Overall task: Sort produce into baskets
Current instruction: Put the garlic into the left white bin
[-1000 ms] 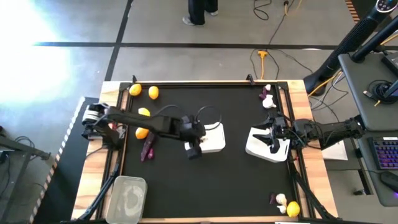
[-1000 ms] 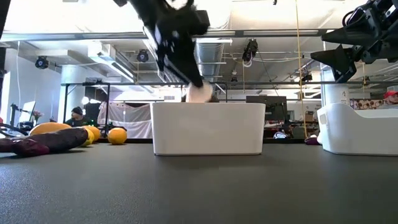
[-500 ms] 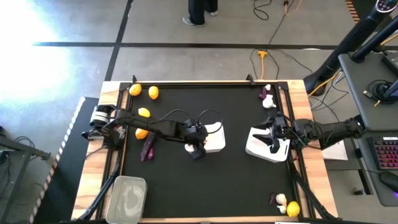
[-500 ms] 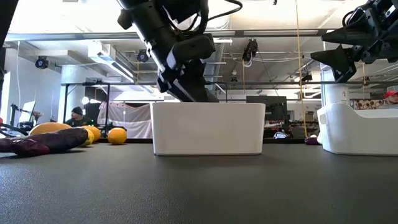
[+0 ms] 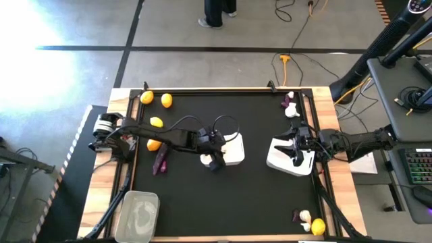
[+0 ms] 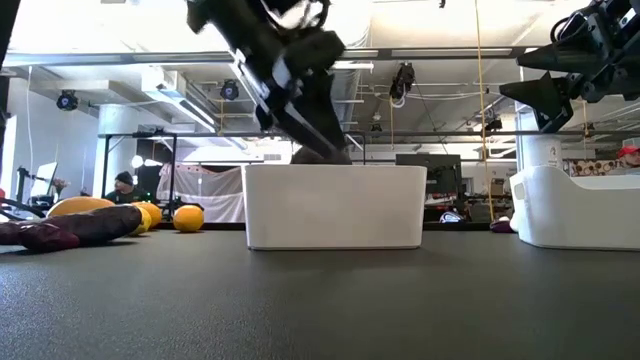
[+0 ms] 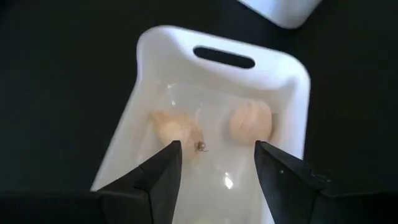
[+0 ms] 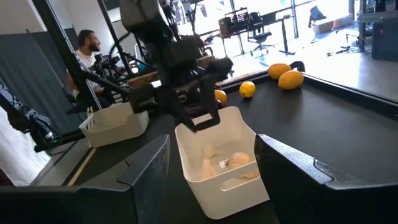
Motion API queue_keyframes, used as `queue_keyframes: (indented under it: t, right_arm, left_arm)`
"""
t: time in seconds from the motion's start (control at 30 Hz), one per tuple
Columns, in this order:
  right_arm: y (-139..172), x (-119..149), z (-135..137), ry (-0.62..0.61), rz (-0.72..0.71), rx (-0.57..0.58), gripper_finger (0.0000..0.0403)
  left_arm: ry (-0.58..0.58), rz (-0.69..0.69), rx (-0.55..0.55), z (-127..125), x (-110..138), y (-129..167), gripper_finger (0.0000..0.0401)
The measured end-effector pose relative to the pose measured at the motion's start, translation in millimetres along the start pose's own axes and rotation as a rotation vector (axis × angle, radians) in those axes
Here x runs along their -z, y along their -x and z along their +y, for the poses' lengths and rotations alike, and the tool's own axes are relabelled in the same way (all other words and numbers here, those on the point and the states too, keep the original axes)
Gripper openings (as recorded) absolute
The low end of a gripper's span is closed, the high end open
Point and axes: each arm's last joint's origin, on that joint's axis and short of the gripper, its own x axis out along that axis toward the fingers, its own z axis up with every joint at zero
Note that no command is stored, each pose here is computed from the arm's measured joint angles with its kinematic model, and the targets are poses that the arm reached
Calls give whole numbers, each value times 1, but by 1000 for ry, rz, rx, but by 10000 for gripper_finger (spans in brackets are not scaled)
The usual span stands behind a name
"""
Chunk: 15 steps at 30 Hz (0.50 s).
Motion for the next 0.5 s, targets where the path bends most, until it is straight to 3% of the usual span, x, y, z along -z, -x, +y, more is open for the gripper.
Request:
queue_keyframes:
  t: [0.2, 0.37, 0.5]
  right_arm:
    - [0, 0, 0, 0, 0, 0, 228]
    - [0, 0, 0, 0, 0, 0, 228]
    - [0, 0, 0, 0, 0, 0, 228]
  left_arm:
    - [-76, -205, -66, -18, 14, 58, 185]
    - [-169, -316, 71, -27, 58, 111, 185]
    - [-174, -323, 124, -21, 95, 131, 182]
